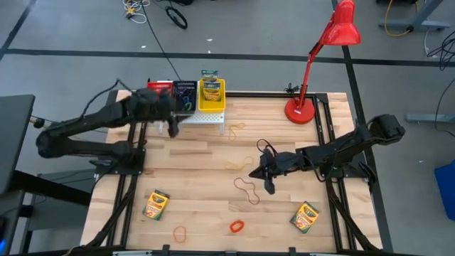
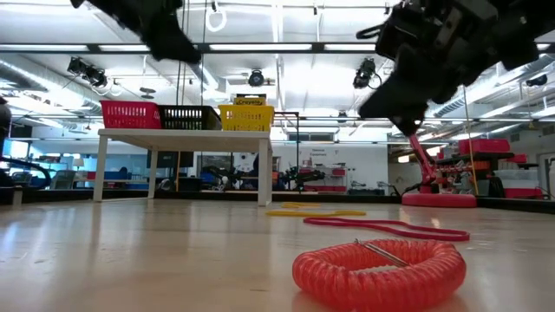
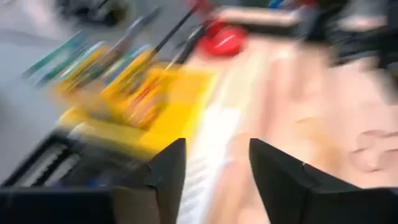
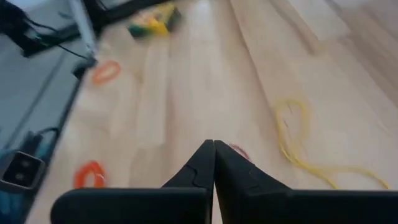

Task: Pick & Place Office Desk Supplies
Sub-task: Put the crayon box into the yellow bin on the shelf

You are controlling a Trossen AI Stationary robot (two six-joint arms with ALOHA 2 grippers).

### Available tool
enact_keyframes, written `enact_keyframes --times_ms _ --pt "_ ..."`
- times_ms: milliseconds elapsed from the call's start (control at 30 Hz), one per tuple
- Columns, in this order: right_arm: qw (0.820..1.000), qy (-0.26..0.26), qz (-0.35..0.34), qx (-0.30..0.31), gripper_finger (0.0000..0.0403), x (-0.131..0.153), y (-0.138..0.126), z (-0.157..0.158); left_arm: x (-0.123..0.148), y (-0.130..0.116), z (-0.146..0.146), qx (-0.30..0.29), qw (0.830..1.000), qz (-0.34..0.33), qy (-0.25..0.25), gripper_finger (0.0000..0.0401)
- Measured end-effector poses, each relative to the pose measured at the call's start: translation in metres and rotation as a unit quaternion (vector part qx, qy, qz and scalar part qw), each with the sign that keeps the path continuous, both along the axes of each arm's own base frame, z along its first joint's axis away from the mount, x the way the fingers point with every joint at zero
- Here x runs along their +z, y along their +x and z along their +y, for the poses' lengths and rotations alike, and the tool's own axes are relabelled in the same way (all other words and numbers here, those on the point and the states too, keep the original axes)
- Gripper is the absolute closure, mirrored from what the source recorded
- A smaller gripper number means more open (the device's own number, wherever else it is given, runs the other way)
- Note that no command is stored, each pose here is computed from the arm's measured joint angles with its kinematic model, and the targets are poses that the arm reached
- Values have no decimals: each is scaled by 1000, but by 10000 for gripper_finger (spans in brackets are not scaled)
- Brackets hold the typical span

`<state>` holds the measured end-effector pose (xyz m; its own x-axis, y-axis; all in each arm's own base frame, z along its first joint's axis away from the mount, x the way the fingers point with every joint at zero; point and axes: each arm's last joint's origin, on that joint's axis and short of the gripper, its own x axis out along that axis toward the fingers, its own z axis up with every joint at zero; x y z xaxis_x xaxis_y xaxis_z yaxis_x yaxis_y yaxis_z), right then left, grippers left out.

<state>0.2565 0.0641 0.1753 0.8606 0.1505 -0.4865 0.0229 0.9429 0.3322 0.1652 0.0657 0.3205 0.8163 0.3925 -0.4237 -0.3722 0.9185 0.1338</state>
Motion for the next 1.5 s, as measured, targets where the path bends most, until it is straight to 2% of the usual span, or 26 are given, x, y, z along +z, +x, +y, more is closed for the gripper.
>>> enact_keyframes --times_ms 100,167,300,433,533,733,967,1033,1233,1500 --pt "998 -16 61 -23 393 3 -9 3 -7 16 -25 -75 996 -53 8 255" --pt "993 -27 110 -38 393 7 -14 9 -17 24 -44 -127 987 -99 15 282" --pt "974 -27 219 -51 393 14 -29 27 -44 36 -78 -209 957 -201 14 323" --pt "945 22 321 -59 392 15 -53 51 -72 38 -102 -258 927 -272 -7 340" --pt "925 55 370 -67 392 15 -73 70 -92 37 -114 -283 919 -275 -21 342" --pt "870 85 468 -128 381 12 -109 88 -112 46 -125 -298 919 -256 -41 342" --pt "829 100 531 -145 314 3 -133 97 -120 52 -128 -300 919 -252 -42 342" --pt "824 109 538 -139 293 -2 -137 99 -120 52 -128 -300 919 -251 -42 342" --pt "828 132 531 -119 247 -17 -143 102 -120 52 -128 -300 919 -251 -42 342" --pt "838 138 517 -107 246 -16 -140 104 -120 52 -128 -295 919 -252 -68 342"
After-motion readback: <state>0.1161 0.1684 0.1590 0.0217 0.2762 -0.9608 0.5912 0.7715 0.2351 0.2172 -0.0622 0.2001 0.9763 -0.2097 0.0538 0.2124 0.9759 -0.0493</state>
